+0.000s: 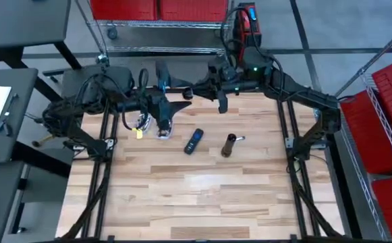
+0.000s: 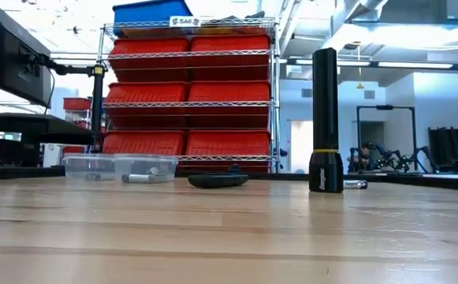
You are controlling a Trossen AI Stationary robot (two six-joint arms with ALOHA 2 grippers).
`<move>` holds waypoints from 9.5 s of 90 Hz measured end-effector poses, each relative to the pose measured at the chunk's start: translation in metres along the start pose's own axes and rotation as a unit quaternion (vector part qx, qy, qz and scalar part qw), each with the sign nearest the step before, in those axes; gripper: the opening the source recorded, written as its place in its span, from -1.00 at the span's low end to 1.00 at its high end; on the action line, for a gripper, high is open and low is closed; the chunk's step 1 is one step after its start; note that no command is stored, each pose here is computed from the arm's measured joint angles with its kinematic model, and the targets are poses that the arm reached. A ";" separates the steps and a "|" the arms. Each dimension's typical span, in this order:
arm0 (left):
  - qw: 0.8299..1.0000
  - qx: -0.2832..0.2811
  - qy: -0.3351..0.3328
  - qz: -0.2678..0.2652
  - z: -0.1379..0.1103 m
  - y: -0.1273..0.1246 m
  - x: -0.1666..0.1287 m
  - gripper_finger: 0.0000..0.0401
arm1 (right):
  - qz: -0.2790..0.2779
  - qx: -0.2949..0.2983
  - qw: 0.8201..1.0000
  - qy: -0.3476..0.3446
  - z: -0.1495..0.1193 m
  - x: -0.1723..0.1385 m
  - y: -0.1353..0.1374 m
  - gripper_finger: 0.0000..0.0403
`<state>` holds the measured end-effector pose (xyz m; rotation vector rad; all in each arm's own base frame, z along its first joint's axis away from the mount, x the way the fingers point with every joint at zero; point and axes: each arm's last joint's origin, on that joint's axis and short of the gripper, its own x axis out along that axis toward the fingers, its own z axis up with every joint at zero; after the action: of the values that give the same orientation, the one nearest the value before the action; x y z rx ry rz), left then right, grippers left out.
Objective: Insert battery
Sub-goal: Close the flashlight battery compartment
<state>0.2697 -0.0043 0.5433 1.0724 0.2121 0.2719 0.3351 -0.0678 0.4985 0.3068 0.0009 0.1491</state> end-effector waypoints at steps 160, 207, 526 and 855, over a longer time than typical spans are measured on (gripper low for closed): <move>0.990 -0.140 -0.024 0.019 0.005 0.006 -0.009 -0.35 | -0.062 -0.081 0.993 0.054 0.011 -0.051 0.007 -0.12; 0.929 -0.362 -0.067 0.041 0.000 0.032 -0.050 -0.35 | -0.240 0.026 0.924 0.296 -0.028 -0.140 0.025 0.03; 0.898 -0.364 0.069 -0.236 -0.028 -0.016 -0.046 -0.35 | -0.045 0.070 0.942 0.325 -0.139 0.010 0.064 -0.31; 0.813 -0.422 0.068 -0.395 -0.001 -0.066 0.001 -0.35 | -0.009 0.012 0.874 0.486 -0.159 0.065 0.088 -0.31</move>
<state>0.2775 -0.0328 0.4841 0.0162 0.5818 -0.3101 0.3826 0.0722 0.3747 0.2281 1.0119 0.2729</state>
